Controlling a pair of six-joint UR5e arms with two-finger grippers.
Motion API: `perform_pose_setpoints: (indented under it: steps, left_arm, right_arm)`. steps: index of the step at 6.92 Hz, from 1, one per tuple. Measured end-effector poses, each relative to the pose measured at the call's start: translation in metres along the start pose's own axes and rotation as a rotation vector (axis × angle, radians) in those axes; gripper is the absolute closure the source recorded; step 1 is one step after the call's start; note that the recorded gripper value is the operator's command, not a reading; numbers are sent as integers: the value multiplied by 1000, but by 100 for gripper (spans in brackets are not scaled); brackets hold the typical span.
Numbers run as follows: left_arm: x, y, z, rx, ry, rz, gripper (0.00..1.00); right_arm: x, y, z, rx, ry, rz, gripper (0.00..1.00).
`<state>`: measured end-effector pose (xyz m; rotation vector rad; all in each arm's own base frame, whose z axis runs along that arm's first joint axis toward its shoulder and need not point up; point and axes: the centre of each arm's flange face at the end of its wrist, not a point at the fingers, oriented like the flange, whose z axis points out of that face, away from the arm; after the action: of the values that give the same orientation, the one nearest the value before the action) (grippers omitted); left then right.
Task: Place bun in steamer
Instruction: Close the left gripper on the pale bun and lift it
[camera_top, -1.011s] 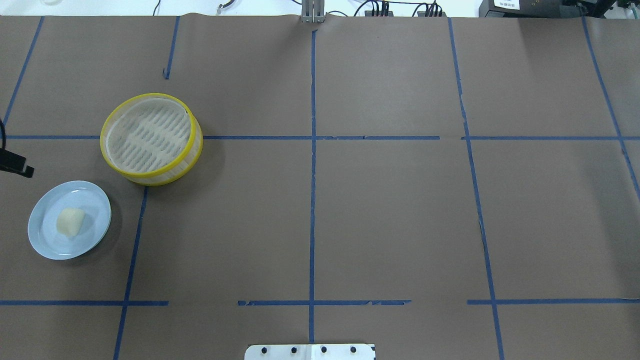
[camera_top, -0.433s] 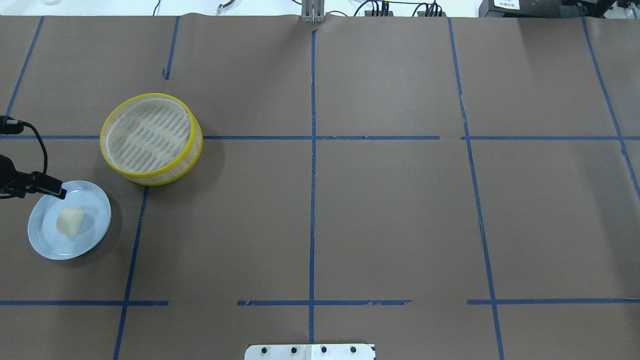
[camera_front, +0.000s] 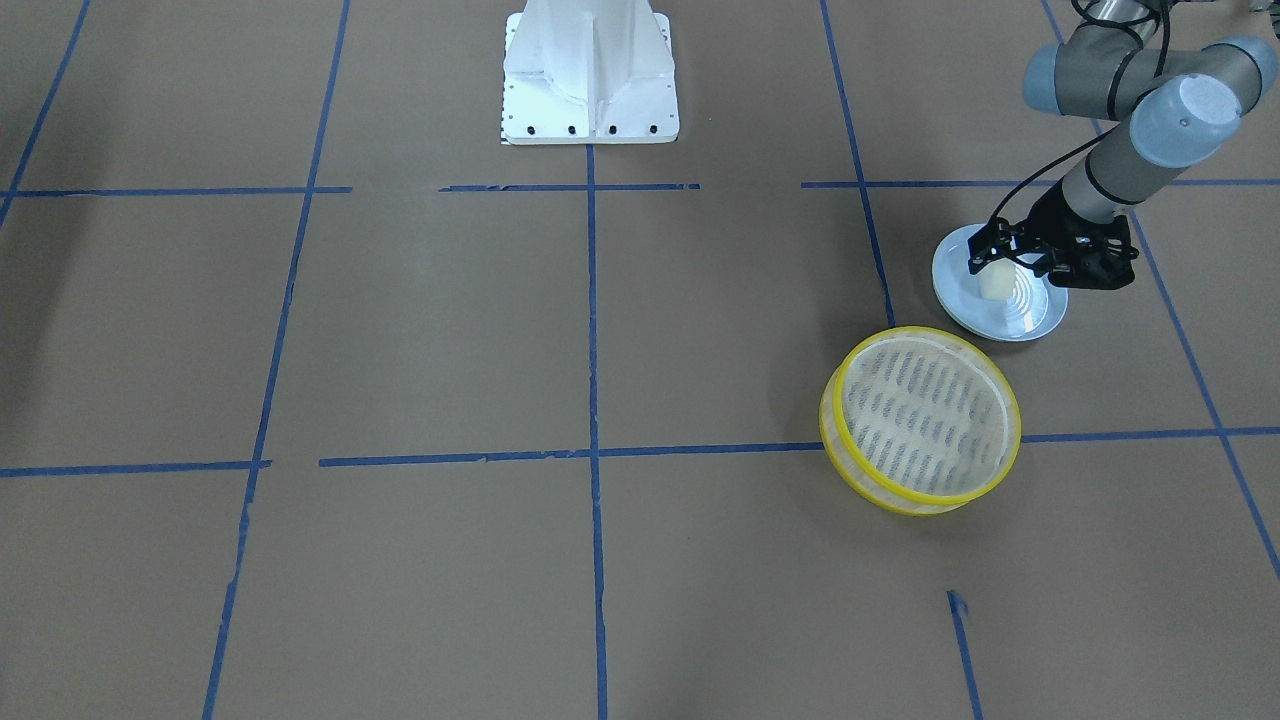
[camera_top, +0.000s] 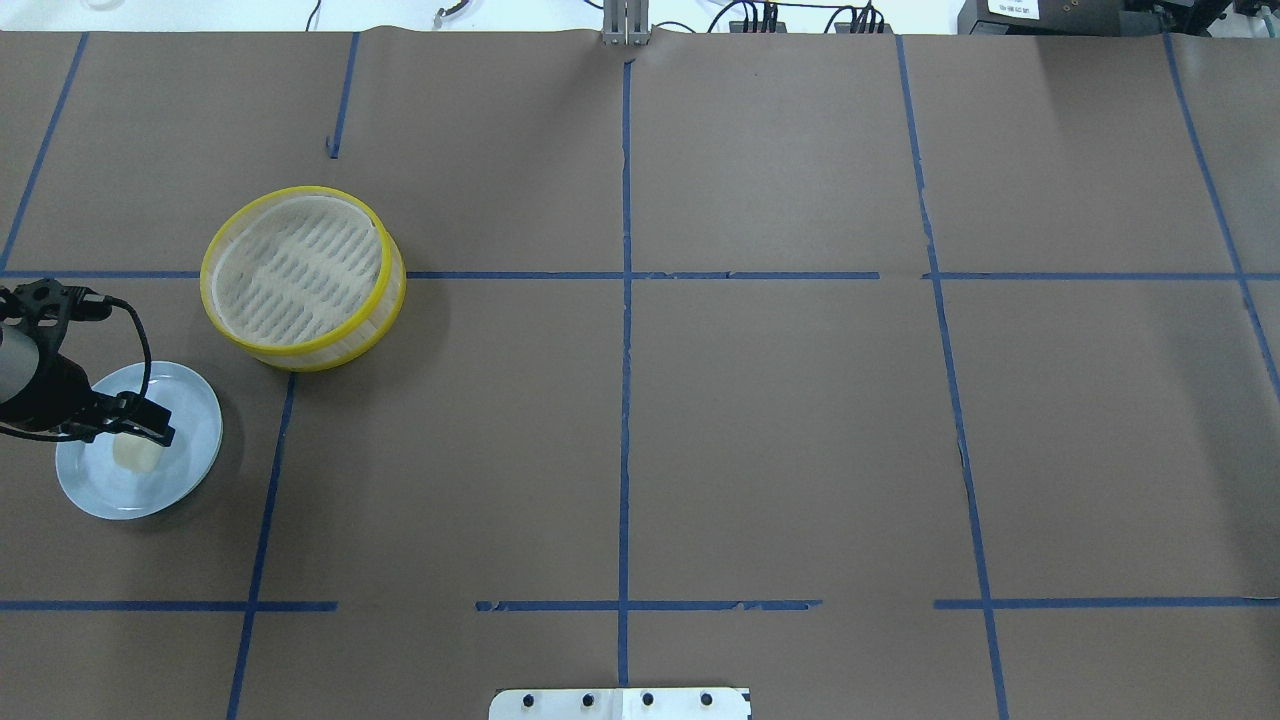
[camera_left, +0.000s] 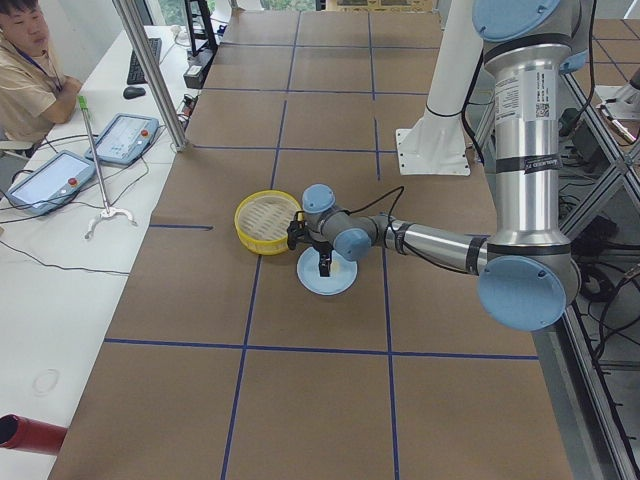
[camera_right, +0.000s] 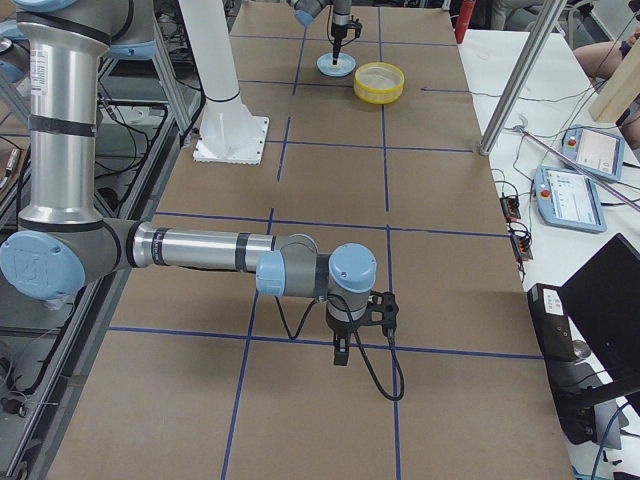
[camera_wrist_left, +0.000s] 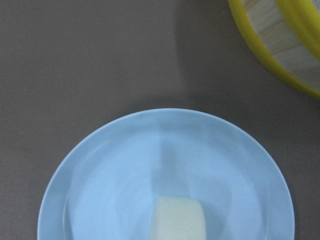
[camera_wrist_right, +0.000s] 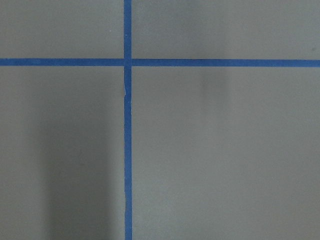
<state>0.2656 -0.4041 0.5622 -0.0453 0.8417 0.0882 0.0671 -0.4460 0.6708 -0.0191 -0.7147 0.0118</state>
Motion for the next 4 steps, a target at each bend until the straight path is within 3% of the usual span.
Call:
perform_pose_setpoints:
  steps: [2,3,4]
  left_arm:
    - [2,-4,11,-13,-6,4,19]
    - [2,-5,14,-18,-8,6,31]
    - [1,-5,17,-22,-11,7,37]
  right_arm:
    - [0,0,0,0,0,0,0]
    - [0,0,0,0,0,0,0]
    - [0,0,0,0,0,0,0]
